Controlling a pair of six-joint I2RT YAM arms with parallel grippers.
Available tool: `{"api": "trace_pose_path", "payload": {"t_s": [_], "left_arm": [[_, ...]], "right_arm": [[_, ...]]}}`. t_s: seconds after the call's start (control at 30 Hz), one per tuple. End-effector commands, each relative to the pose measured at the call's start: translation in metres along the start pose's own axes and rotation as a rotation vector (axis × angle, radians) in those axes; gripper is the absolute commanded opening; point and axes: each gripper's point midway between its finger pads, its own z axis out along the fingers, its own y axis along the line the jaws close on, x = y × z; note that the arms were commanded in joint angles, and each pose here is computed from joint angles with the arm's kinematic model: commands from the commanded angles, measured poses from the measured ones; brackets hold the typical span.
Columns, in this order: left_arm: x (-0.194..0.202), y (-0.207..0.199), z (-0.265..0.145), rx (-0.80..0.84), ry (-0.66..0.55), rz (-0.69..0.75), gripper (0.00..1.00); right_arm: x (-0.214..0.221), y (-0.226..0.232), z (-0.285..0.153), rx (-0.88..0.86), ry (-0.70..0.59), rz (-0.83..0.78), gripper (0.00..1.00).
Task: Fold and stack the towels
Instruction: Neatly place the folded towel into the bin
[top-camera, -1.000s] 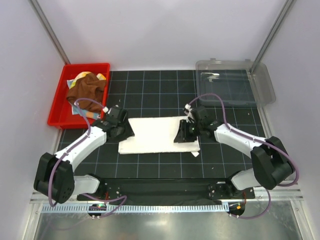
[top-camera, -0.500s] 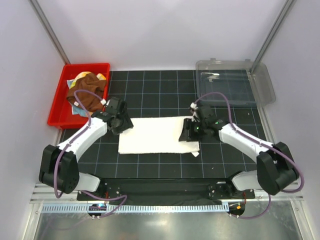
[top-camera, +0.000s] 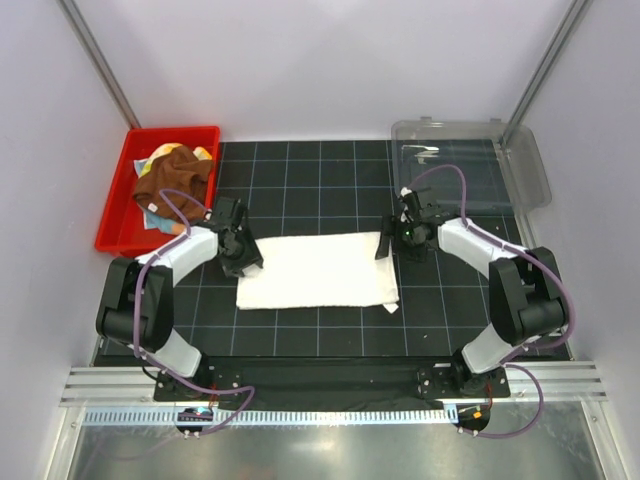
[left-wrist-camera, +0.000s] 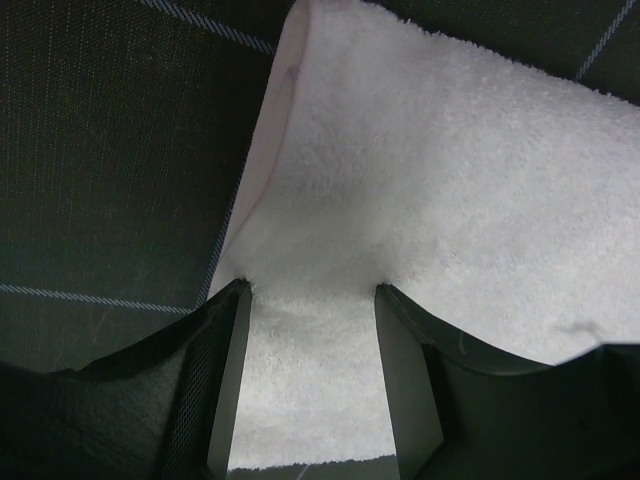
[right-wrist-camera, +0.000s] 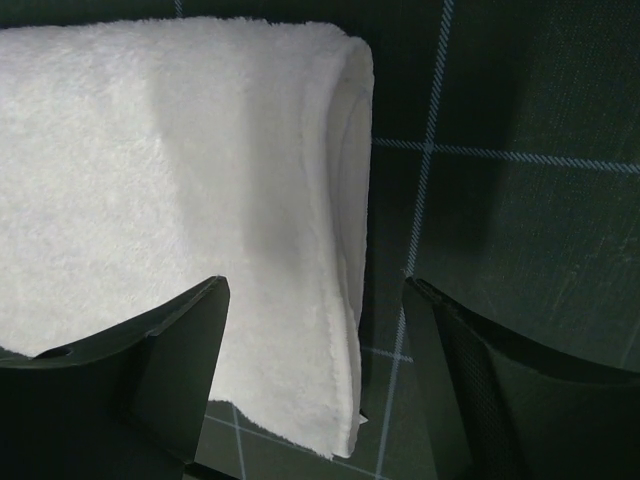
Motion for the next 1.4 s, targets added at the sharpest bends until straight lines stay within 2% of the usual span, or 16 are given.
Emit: {"api": "trace_pose_path", "payload": {"t_s": [0.0,0.37,0.5,0.6,0.9,0.97,1.0,1.13,1.2,1.37], "left_arm": [[-0.009,-0.006,-0.004,0.033,-0.027,0.005,0.57],[-0.005,0.004,0.005,0.003,-0.011,-0.014,0.56],[-0.004,0.005,0.005,0.011,-0.027,-0.04,0.56],[-0.003,0.004,0.005,0.015,-0.024,-0.045,0.56],[0.0,0.013,0.008,-0.022,-0.032,-0.044,0.55],[0.001,0.014,0.009,-0.022,-0.03,-0.048,0.56],[0.0,0.014,0.009,-0.021,-0.033,-0.053,0.56],[0.0,0.009,0.015,-0.01,-0.026,-0.076,0.56],[0.0,0.008,0.02,-0.01,-0.019,-0.084,0.56],[-0.013,0.002,0.028,-0.02,-0.033,-0.081,0.56]], "right_arm": [[-0.008,0.006,0.006,-0.032,0.006,-0.041,0.78],[0.03,0.014,0.034,-0.157,0.061,-0.039,0.7],[0.041,0.012,0.038,-0.164,0.064,-0.027,0.67],[0.046,0.01,0.04,-0.153,0.077,-0.027,0.62],[0.065,0.006,0.041,-0.122,0.097,-0.034,0.43],[0.065,0.004,0.04,-0.112,0.085,-0.036,0.28],[0.061,0.006,0.038,-0.112,0.075,-0.036,0.16],[0.033,0.018,0.022,-0.07,0.008,-0.072,0.01],[0.018,0.029,0.012,-0.027,-0.03,-0.134,0.01],[0.0,0.031,0.011,0.053,-0.023,-0.17,0.01]]}}
